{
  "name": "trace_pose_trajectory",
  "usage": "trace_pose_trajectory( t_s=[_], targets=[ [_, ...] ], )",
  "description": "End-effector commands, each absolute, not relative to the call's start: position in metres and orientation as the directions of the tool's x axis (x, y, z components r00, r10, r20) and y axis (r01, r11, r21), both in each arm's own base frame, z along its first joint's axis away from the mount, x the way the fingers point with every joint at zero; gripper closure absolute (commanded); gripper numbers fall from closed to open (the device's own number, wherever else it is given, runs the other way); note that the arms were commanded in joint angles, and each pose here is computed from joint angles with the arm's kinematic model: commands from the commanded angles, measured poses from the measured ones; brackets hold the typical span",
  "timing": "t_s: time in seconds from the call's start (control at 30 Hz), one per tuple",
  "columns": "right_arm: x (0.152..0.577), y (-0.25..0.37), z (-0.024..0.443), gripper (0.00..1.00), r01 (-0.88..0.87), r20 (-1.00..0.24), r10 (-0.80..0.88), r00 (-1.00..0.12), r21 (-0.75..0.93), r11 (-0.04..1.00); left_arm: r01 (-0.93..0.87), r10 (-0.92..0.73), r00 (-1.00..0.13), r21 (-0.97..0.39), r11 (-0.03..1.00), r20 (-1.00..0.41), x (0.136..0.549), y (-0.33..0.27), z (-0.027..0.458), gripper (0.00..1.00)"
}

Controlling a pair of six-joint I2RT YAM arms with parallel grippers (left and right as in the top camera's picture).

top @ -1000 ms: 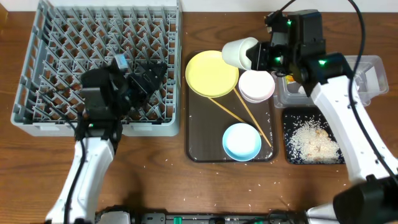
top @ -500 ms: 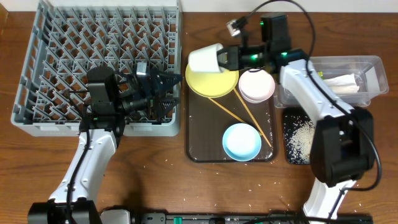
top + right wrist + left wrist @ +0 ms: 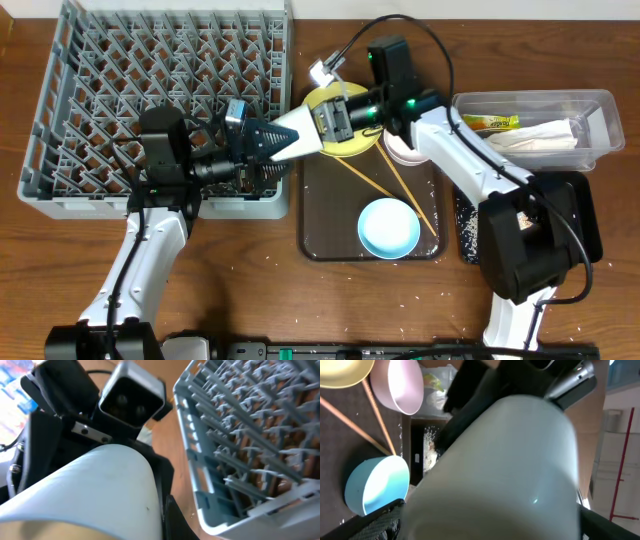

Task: Sort waste into correct bins and load items into the dishwasher
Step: 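Grasp the white cup with left gripper and release right gripper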

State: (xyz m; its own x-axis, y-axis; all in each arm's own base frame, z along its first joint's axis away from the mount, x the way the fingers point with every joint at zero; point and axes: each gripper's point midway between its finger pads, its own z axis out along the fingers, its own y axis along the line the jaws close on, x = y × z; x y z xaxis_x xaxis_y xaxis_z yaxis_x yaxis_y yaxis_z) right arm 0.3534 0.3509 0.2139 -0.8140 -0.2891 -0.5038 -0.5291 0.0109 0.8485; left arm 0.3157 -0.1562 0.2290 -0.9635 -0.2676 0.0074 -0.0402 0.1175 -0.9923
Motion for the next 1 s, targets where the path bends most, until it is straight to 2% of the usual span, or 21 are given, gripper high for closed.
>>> trace_pose_trajectory(
  t_s=[0.0, 0.3, 0.43, 0.63, 0.67, 0.77, 0.8, 0.9, 0.97],
  targets=[
    [0.335, 0.36, 0.217, 0.99, -0.517, -0.507, -0.338, -0.793, 0.854, -0.067, 0.045, -0.233, -0.97, -0.994, 0.103, -0.068, 0.314, -0.157, 0.243, 0.04],
    [0.327, 0.362, 0.214, 0.99, -0.496, -0.485, -0.358, -0.798, 0.866, -0.067, 0.077, -0.225, -0.969, -0.992, 0.096, -0.097, 0.315, -0.157, 0.249, 0.06],
    [0.33, 0.362, 0.211, 0.99, -0.504, -0.485, -0.35, -0.801, 0.863, -0.043, 0.076, -0.225, -0.97, -0.992, 0.096, -0.096, 0.315, -0.157, 0.249, 0.23],
    [0.334, 0.361, 0.209, 0.99, -0.502, -0.479, -0.343, -0.808, 0.864, -0.025, 0.072, -0.225, -0.97, -0.993, 0.096, -0.092, 0.315, -0.157, 0.249, 0.34],
    [0.336, 0.362, 0.207, 0.99, -0.493, -0.464, -0.337, -0.819, 0.87, 0.0, 0.072, -0.225, -0.97, -0.993, 0.096, -0.092, 0.315, -0.157, 0.249, 0.45],
    [0.342, 0.363, 0.203, 0.99, -0.492, -0.455, -0.324, -0.829, 0.87, 0.037, 0.073, -0.226, -0.97, -0.993, 0.096, -0.093, 0.315, -0.157, 0.249, 0.67],
    [0.343, 0.363, 0.202, 0.96, -0.494, -0.456, -0.32, -0.83, 0.868, 0.045, 0.073, -0.226, -0.97, -0.993, 0.096, -0.093, 0.315, -0.157, 0.249, 0.71],
    [0.344, 0.363, 0.204, 0.71, -0.509, -0.473, -0.316, -0.823, 0.86, 0.037, 0.073, -0.229, -0.969, -0.993, 0.098, -0.094, 0.315, -0.157, 0.249, 0.73],
    [0.35, 0.359, 0.205, 0.5, -0.516, -0.482, -0.303, -0.822, 0.855, 0.04, 0.073, -0.231, -0.968, -0.992, 0.098, -0.094, 0.316, -0.157, 0.249, 0.73]
  ],
)
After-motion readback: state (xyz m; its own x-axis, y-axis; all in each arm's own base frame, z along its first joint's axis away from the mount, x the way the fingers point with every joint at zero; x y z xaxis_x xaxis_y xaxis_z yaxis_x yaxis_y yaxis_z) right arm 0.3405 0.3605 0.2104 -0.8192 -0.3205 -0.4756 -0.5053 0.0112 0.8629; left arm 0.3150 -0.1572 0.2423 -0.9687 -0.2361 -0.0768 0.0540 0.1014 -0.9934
